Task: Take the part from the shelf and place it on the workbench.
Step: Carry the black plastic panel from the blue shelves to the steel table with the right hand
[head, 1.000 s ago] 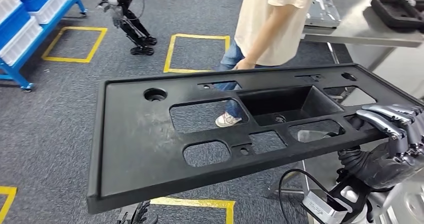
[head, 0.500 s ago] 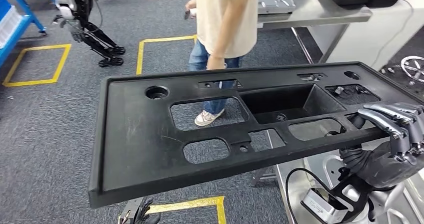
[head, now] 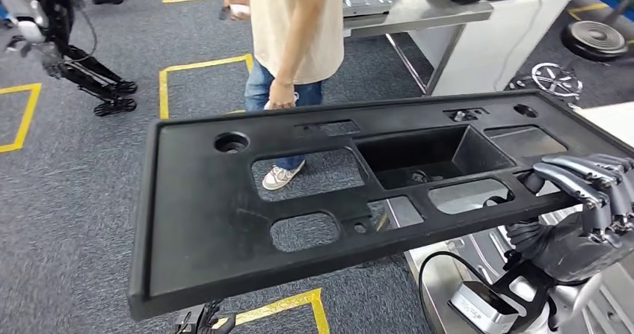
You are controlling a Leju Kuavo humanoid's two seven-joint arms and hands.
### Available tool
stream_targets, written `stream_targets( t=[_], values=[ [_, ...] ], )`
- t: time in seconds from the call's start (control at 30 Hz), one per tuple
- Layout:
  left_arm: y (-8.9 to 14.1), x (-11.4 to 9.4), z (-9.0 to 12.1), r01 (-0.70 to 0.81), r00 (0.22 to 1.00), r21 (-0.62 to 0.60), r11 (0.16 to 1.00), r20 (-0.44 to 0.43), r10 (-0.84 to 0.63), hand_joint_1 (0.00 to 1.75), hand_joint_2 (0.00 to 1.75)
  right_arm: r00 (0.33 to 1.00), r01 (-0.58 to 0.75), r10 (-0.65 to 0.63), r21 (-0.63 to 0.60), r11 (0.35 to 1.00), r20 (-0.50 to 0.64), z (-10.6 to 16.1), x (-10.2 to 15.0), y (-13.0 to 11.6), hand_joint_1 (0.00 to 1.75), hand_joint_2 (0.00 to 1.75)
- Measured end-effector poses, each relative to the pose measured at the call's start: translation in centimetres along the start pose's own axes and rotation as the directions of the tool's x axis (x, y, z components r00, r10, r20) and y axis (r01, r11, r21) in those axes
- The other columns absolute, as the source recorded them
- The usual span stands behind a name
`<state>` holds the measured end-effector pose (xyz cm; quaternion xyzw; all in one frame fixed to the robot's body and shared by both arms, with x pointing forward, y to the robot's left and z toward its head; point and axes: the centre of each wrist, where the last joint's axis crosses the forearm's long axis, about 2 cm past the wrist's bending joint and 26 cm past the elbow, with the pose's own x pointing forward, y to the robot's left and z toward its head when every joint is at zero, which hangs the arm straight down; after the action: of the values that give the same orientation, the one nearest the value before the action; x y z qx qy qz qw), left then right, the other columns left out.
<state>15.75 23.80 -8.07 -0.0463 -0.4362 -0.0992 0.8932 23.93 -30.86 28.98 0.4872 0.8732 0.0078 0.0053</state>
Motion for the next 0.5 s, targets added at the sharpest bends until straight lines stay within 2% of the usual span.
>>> stream_targets(
  t=[0.5],
  values=[
    [0.06, 0.02, -0.02, -0.002, 1.000, 0.000, 1.000, 0.001, 0.002, 0.00, 1.75, 1.000, -0.001, 0.001, -0.001, 1.000, 0.000, -0.01, 0.02, -0.03, 1.75, 1.75]
  ],
)
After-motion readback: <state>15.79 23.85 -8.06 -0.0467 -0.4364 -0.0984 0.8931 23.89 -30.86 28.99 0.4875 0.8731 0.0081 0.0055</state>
